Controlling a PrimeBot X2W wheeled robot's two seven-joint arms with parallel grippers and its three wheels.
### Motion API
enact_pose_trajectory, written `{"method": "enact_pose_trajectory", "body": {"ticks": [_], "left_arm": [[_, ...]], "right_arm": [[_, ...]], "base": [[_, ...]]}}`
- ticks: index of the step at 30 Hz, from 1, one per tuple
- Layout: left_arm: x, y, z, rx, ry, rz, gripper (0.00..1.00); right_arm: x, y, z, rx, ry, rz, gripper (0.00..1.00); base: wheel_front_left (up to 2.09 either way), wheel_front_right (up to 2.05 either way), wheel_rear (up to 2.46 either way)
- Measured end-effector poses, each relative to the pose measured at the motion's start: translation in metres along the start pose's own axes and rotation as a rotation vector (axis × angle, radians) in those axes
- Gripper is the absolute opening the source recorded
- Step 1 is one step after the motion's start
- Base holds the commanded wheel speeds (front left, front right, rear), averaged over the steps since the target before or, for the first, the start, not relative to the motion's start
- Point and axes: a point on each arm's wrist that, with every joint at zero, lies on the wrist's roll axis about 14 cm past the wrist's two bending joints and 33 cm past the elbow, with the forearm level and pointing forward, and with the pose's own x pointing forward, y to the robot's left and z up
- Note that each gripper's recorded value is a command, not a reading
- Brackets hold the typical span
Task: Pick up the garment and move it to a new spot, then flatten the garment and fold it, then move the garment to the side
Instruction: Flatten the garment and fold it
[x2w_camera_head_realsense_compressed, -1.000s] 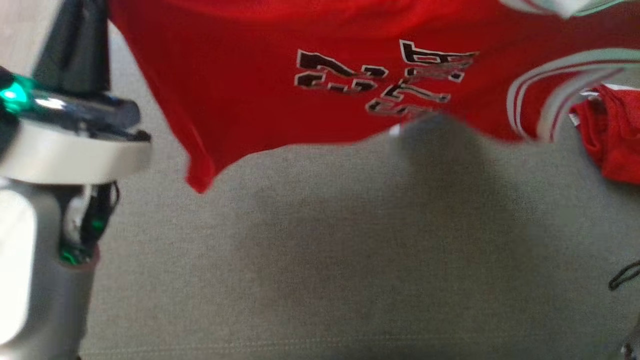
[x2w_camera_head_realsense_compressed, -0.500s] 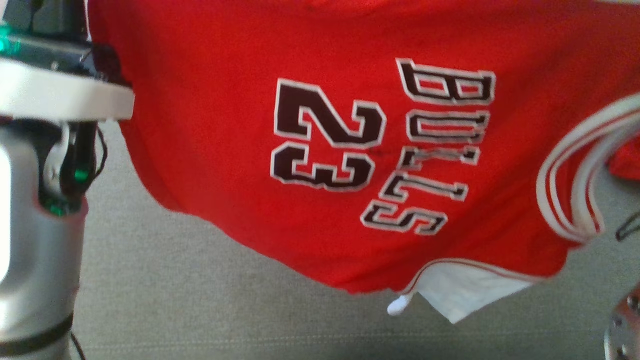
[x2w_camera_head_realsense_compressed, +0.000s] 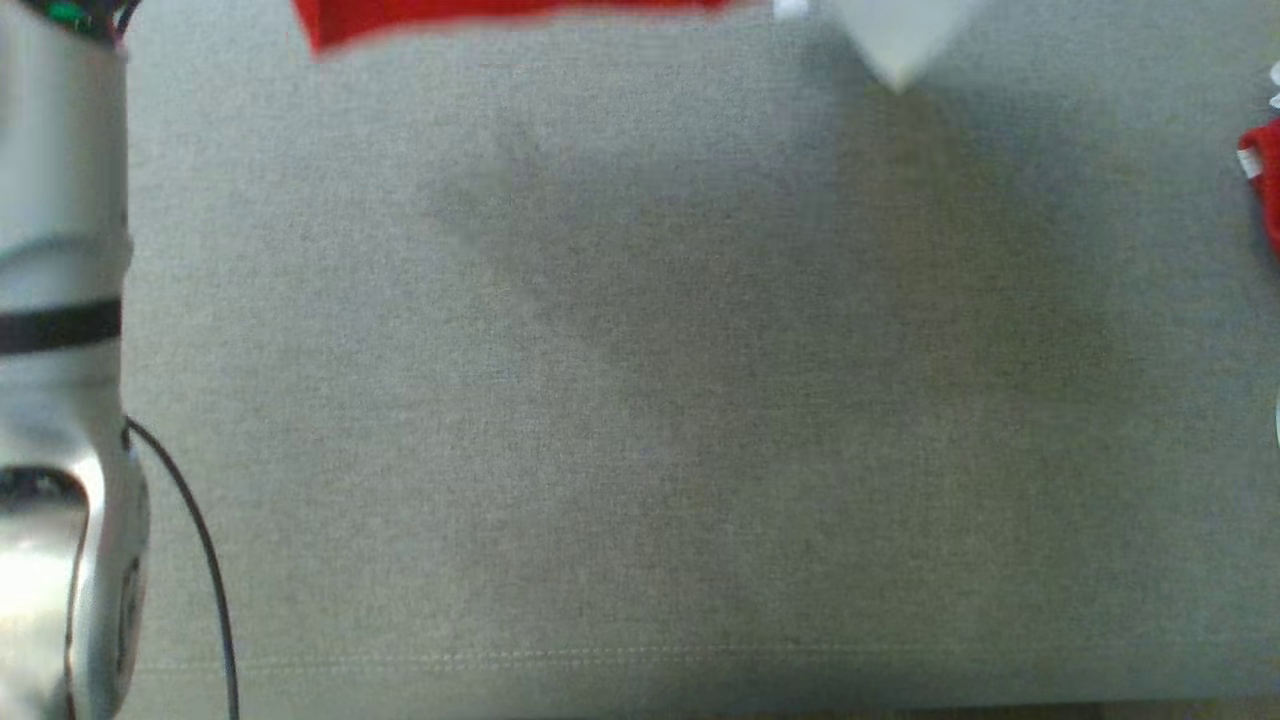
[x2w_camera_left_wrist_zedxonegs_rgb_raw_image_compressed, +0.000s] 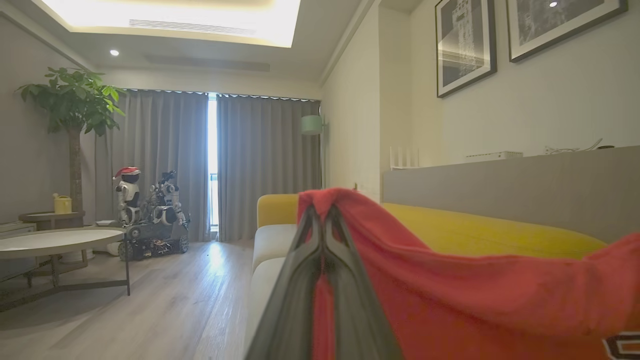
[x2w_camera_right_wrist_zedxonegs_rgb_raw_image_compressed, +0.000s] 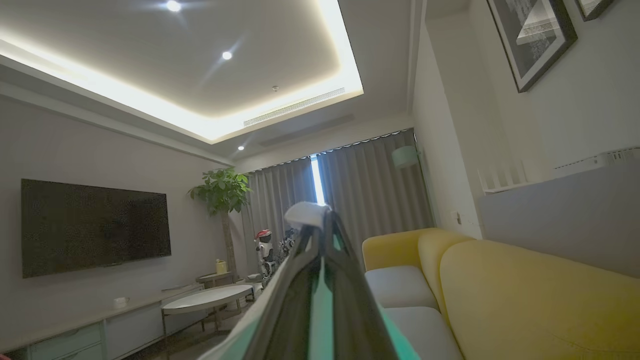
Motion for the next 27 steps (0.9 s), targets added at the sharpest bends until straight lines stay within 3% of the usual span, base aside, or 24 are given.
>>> {"method": "enact_pose_trajectory", "body": {"ticks": [3, 6, 7, 8, 9, 14, 20, 27], "left_arm": [[0.003, 0.004, -0.026, -0.007, 0.079, 0.023, 0.0], [-0.017, 0.005, -0.08, -0.057, 0.248, 0.061, 0.0], [-0.017, 0.005, -0.08, -0.057, 0.248, 0.061, 0.0], [-0.038, 0.005, -0.121, -0.092, 0.384, 0.088, 0.0], [-0.038, 0.005, -0.121, -0.092, 0.384, 0.088, 0.0], [-0.106, -0.005, -0.198, -0.158, 0.658, 0.14, 0.0], [-0.147, -0.005, -0.242, -0.306, 0.784, 0.231, 0.0], [-0.218, -0.012, -0.256, -0.351, 0.866, 0.284, 0.0]], "right_arm": [[0.002, -0.012, -0.044, 0.033, 0.116, -0.054, 0.0], [-0.019, -0.02, -0.11, 0.074, 0.303, -0.117, 0.0], [-0.019, -0.02, -0.11, 0.074, 0.303, -0.117, 0.0], [-0.041, -0.027, -0.153, 0.107, 0.428, -0.164, 0.0], [-0.041, -0.027, -0.153, 0.107, 0.428, -0.164, 0.0], [-0.107, -0.043, -0.235, 0.16, 0.682, -0.275, 0.0], [-0.139, -0.036, -0.283, 0.204, 0.76, -0.282, 0.0], [-0.232, -0.007, -0.313, 0.284, 0.852, -0.275, 0.0]], "base": [[0.0, 0.0, 0.0], [0.0, 0.0, 0.0], [0.0, 0.0, 0.0], [0.0, 0.0, 0.0], [0.0, 0.0, 0.0], [0.0, 0.0, 0.0], [0.0, 0.0, 0.0], [0.0, 0.0, 0.0]]}}
